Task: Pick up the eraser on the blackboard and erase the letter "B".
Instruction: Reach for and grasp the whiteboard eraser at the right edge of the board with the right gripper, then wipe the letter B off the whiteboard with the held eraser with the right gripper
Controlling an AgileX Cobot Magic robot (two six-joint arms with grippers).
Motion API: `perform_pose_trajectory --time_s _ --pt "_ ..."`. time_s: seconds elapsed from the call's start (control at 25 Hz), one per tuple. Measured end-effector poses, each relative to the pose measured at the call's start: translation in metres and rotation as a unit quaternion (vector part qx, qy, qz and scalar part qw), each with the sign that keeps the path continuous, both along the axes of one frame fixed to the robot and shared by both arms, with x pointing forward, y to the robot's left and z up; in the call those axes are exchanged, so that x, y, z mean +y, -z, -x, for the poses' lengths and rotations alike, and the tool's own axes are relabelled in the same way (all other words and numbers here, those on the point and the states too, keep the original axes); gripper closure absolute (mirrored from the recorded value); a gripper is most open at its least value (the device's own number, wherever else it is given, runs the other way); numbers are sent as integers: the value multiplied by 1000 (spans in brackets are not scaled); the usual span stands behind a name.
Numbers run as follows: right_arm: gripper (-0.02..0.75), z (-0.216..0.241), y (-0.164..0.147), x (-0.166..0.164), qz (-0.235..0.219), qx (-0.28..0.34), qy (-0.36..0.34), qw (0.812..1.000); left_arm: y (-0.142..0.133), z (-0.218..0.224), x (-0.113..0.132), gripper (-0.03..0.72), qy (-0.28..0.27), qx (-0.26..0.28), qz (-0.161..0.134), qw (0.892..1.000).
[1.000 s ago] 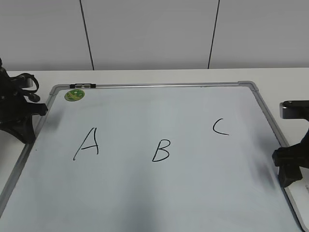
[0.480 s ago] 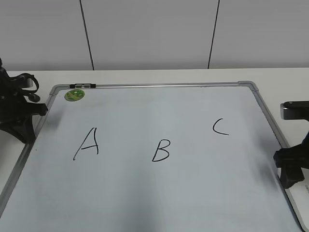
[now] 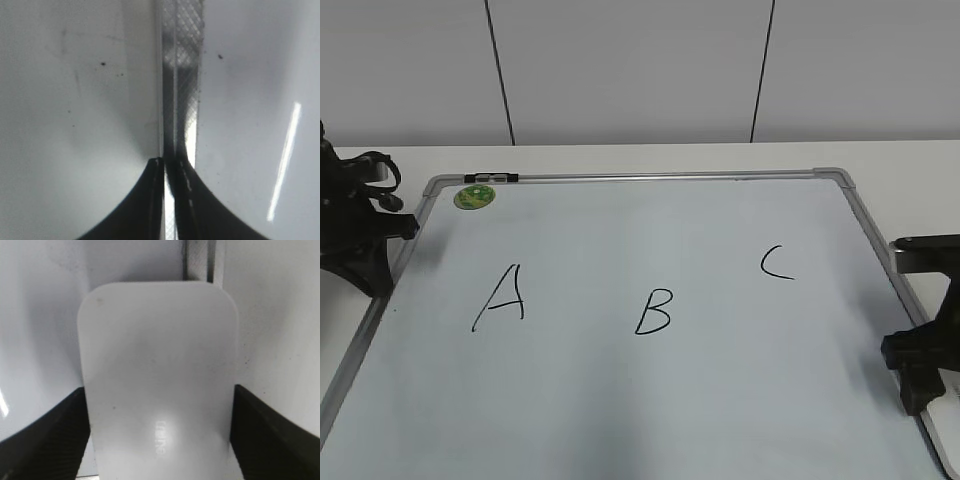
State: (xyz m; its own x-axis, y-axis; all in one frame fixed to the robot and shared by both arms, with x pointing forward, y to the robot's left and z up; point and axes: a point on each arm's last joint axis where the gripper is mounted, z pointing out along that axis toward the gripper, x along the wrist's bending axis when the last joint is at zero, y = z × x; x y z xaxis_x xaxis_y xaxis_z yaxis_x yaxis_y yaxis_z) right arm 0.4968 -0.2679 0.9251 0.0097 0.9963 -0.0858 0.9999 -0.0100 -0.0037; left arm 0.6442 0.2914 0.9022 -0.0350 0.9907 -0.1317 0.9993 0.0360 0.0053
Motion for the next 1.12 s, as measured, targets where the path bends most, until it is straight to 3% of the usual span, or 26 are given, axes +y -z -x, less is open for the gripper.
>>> perform_pose_trajectory --time_s 0.32,0.72,0.96,1.12 --pt "212 0 4 0 3 8 -1 1000 0 0 0 650 0 0 0 1000" --pt "218 -2 2 0 2 16 2 1000 0 0 0 650 0 0 1 1000" --pt "218 -27 -28 6 6 31 3 999 0 0 0 648 0 0 1 1000" --pt "219 -56 -39 26 20 52 -27 998 0 0 0 646 0 0 1 1000"
